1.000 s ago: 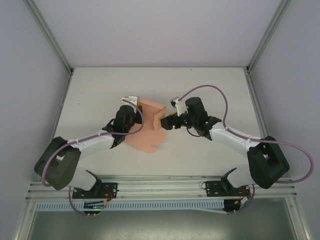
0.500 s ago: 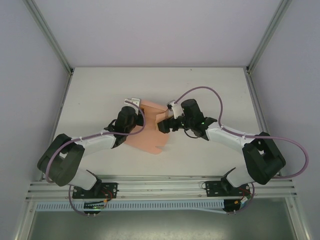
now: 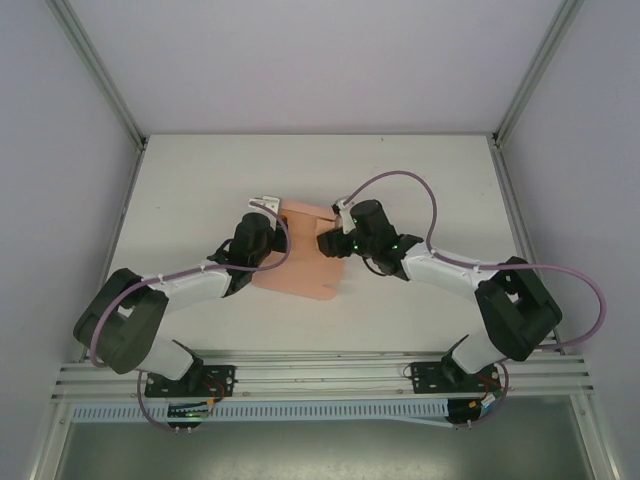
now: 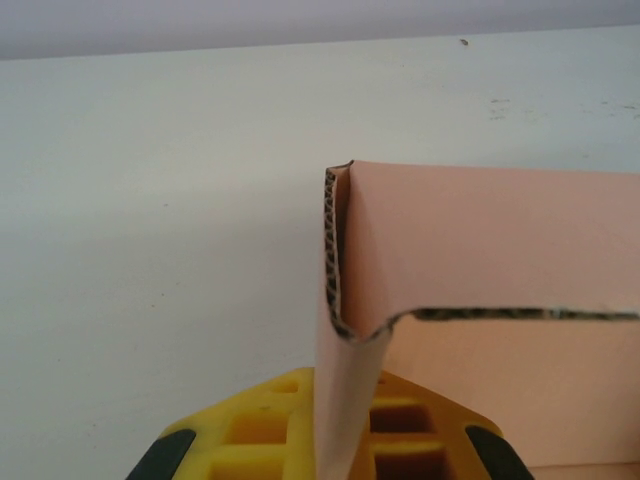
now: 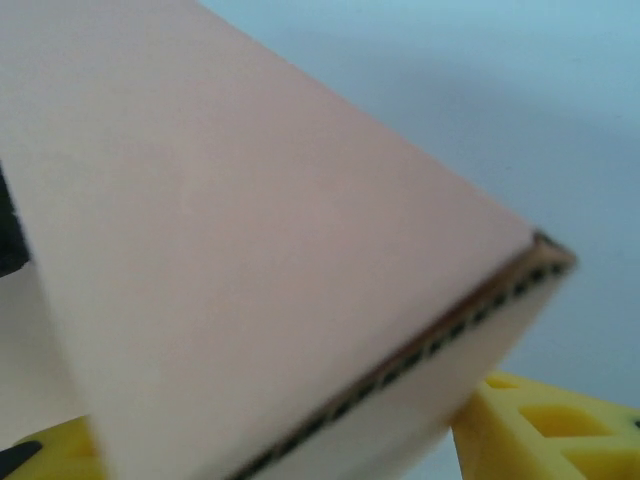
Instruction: Assemble paper box
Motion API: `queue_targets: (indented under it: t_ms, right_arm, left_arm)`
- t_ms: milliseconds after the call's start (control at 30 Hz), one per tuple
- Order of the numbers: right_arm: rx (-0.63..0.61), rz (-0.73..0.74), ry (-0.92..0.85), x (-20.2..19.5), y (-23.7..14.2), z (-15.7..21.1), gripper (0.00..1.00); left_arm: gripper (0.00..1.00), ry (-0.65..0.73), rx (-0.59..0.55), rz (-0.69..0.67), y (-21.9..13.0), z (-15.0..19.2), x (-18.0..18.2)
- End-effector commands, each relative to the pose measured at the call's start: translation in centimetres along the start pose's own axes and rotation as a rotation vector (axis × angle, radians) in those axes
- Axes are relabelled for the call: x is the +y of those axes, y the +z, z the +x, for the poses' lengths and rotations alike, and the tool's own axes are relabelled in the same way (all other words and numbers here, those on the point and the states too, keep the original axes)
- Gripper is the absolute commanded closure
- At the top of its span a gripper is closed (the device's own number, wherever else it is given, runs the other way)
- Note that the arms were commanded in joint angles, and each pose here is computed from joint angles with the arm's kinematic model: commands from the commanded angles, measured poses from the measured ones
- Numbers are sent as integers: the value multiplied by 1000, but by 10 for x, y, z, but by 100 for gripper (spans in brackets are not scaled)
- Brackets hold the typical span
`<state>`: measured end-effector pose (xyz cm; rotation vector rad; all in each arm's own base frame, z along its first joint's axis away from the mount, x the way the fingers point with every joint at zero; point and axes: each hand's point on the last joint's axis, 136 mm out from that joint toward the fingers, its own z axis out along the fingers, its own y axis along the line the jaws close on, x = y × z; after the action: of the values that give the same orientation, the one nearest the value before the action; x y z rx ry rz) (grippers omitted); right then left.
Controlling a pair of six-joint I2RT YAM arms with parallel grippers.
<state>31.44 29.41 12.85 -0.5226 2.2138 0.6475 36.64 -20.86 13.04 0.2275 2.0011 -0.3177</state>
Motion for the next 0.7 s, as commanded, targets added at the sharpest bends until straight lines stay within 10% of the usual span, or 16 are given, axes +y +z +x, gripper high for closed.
queue_targets:
  t_ms: [0,267,667]
  right_arm:
    - [-3,186,47,-36,1,5,51]
    - [3,146,56,-28,16,1,59]
    - [54,659,164,-104,-6,20,94]
  left_arm:
    - [100,-19,-48,29,-9,-14,-7]
    - [100,-24,-44,88,-7,-14,-18]
    - [100,-77,20,-107,1,1,14]
